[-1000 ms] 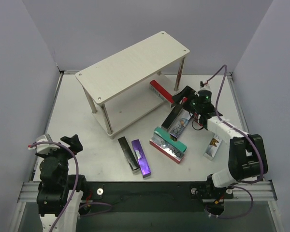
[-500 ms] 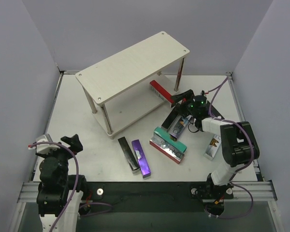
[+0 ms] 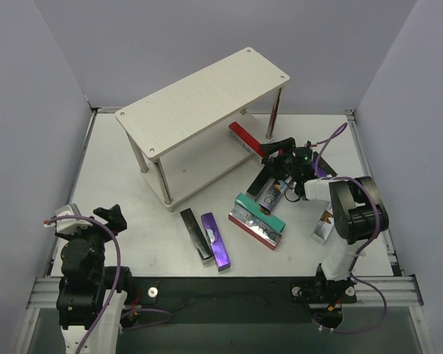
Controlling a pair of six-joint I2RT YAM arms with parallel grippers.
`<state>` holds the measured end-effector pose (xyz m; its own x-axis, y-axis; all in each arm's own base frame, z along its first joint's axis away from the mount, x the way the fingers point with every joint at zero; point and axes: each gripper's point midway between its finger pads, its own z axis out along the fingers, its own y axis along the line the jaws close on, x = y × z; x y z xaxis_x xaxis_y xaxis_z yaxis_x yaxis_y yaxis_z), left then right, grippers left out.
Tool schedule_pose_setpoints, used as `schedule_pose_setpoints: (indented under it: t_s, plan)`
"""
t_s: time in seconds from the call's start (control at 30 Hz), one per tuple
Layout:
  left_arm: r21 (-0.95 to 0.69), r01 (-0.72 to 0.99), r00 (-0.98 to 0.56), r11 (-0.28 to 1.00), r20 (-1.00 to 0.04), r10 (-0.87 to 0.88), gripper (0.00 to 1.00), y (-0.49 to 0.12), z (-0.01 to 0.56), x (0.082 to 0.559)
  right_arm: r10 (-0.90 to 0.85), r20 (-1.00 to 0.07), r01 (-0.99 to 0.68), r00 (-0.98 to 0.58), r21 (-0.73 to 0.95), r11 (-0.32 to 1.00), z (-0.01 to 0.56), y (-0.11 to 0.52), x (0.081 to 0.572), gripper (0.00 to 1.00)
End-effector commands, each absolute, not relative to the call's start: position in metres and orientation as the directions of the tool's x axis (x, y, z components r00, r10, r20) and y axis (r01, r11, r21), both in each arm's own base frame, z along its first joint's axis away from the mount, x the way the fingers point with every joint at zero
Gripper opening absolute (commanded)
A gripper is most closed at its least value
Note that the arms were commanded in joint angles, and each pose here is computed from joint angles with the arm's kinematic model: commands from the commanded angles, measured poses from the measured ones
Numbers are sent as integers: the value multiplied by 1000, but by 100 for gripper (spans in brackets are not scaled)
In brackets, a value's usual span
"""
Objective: Place and organize the toothpastes onto the shelf
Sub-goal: Place the toothpaste on the shelf.
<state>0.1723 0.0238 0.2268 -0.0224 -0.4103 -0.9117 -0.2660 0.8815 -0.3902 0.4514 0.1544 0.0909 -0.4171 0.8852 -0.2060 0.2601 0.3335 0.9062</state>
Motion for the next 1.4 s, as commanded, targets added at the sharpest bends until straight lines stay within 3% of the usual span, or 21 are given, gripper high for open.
schedule_pose_setpoints:
  t_s: [0.0,0.3,0.83,1.37]
  plan:
    - [-415,-209,110,885,-910,-401,97,25,253,161,900,-207,167,-383,943,288,119,158,469,76]
    - [-414,-207,107,887,-910,-400,97,24,252,162,898,-192,124,-397,958,260,126,166,471,72]
    - [-410,-202,100,889,-912,-398,96,23,252,162,898,-199,23,-392,974,226,142,167,477,38]
    - [-407,-203,94,890,-913,-396,96,23,251,163,943,-204,-30,-264,979,203,155,134,512,35]
